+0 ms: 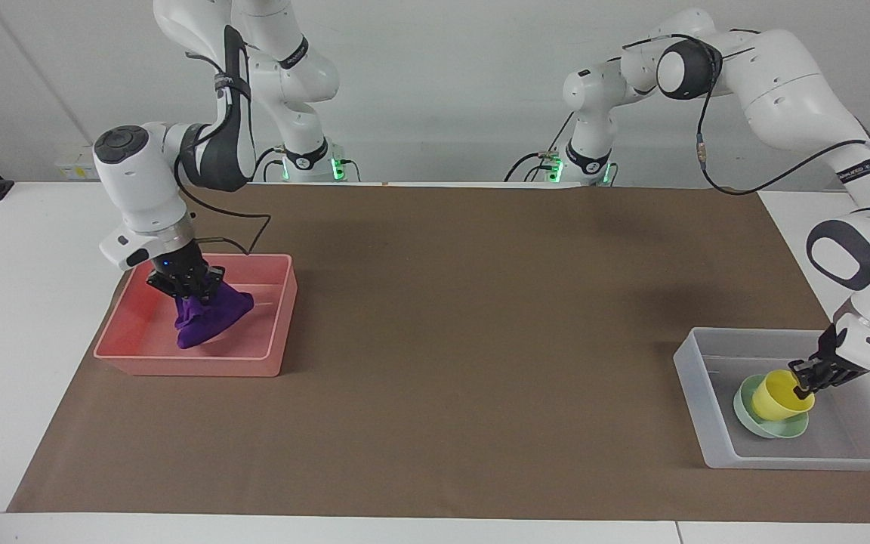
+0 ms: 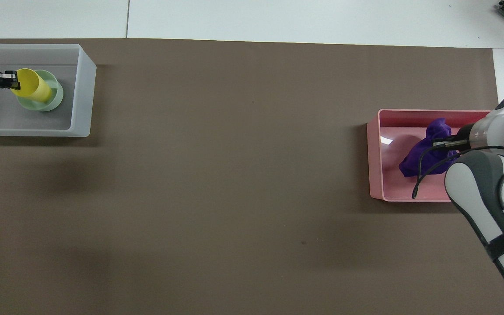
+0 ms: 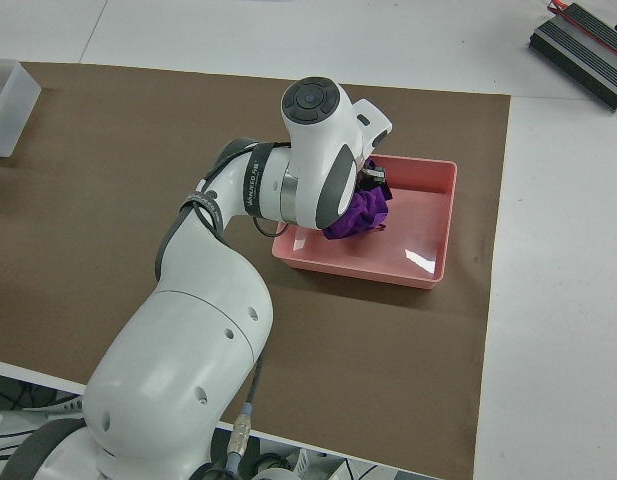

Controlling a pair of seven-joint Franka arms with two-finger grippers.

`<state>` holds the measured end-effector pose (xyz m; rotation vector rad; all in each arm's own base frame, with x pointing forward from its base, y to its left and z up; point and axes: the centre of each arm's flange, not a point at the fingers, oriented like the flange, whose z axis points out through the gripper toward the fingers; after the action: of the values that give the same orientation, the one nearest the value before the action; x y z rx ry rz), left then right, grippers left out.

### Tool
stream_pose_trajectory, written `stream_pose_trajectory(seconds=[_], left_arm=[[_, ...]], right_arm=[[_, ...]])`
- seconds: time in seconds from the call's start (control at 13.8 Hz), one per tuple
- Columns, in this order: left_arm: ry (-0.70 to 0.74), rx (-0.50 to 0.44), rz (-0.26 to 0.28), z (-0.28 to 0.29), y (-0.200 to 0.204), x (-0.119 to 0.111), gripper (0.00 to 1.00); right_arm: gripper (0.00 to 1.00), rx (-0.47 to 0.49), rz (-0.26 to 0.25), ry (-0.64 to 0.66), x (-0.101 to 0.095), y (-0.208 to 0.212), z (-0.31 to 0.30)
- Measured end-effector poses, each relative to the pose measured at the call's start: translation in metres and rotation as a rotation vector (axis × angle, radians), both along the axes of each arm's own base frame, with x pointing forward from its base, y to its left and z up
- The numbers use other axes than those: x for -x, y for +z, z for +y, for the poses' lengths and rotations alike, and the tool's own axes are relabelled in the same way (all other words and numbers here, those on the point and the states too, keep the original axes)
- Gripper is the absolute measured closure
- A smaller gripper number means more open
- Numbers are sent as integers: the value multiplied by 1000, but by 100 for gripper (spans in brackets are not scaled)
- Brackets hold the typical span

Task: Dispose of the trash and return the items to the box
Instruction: 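Release the cup in the bowl while the right gripper drops the cloth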

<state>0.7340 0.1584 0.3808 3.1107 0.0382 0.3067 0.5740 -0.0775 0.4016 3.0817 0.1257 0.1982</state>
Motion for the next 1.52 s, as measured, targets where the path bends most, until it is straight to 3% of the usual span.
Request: stream_pose_trajectory(seconds=[0.36, 0.43, 0.8, 1.01, 1.3, 1.52], left_arm=[[6, 3, 2, 3, -14, 3, 95], [6, 3, 2, 3, -14, 3, 87], [4, 6, 16, 2, -11, 4, 29], [-21, -6, -18, 0, 18, 6, 0], [-83, -21, -39, -27, 75, 34, 0], [-140, -25, -21, -81, 104, 72, 0]], right_arm=[[91, 0, 8, -31, -6, -40, 0], [91, -2, 12, -41, -7, -47, 1], [91, -6, 32, -62, -6, -58, 4], [91, -6, 34, -63, -6, -61, 4], [91, -6, 35, -65, -6, -61, 3], [62, -6, 35, -65, -6, -61, 3]])
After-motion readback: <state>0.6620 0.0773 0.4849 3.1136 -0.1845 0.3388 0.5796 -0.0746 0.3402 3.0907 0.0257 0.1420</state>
